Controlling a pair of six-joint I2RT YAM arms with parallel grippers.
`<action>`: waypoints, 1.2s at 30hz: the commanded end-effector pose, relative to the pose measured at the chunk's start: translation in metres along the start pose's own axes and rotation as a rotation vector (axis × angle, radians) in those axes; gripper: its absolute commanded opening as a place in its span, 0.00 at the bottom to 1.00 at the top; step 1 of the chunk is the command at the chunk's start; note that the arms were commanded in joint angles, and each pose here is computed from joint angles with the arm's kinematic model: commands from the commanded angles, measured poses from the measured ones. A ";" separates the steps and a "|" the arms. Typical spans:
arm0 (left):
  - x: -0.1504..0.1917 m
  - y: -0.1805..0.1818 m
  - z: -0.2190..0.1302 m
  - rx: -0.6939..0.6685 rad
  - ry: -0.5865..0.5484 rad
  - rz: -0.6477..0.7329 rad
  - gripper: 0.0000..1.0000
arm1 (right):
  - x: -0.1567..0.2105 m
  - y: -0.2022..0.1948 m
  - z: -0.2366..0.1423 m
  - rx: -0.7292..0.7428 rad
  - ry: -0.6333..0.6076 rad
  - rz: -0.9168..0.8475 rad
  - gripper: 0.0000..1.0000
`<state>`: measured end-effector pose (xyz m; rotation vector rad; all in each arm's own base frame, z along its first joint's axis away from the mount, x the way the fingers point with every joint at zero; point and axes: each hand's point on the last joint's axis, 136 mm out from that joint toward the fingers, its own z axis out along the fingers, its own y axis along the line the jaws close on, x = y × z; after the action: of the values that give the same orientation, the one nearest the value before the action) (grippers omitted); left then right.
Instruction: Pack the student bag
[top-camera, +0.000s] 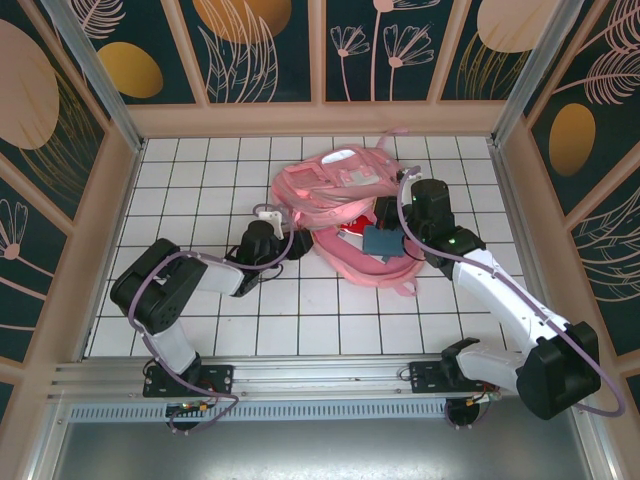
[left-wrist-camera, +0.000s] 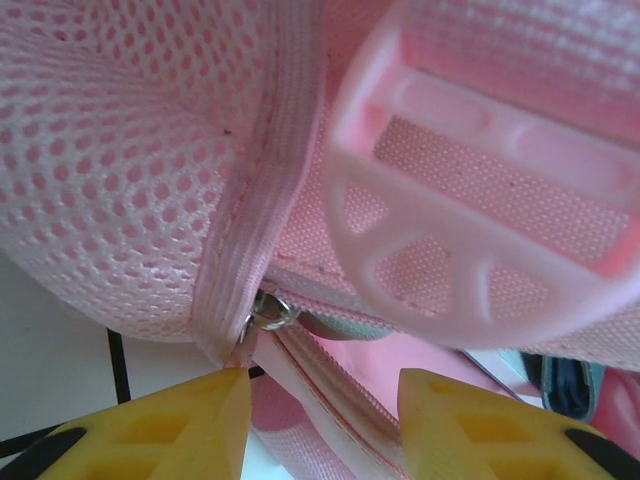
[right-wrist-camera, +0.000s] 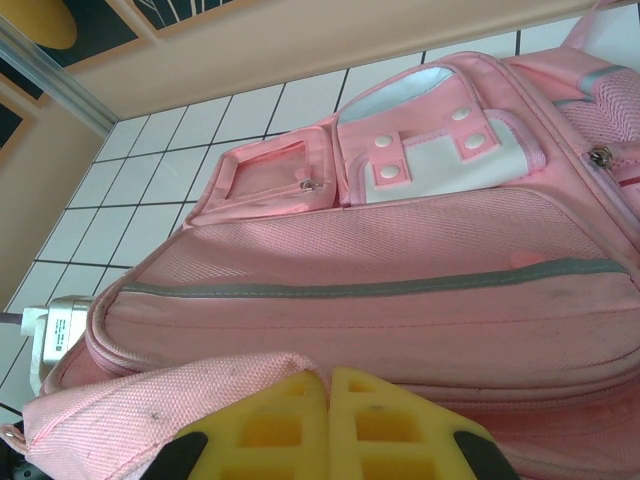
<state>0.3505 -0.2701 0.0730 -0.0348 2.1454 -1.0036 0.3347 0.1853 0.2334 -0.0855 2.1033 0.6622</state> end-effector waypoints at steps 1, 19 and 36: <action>-0.006 0.009 0.005 -0.053 -0.014 0.017 0.43 | -0.024 0.009 -0.002 -0.028 -0.072 0.014 0.02; -0.007 0.016 0.009 -0.092 -0.010 0.053 0.38 | -0.023 0.011 -0.001 -0.035 -0.066 0.016 0.02; -0.003 0.004 -0.003 -0.038 0.011 0.076 0.08 | -0.024 0.013 -0.001 -0.036 -0.071 0.015 0.04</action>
<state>0.3577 -0.2656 0.0638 -0.0123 2.1755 -0.9070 0.3349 0.1865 0.2313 -0.0855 2.1102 0.6663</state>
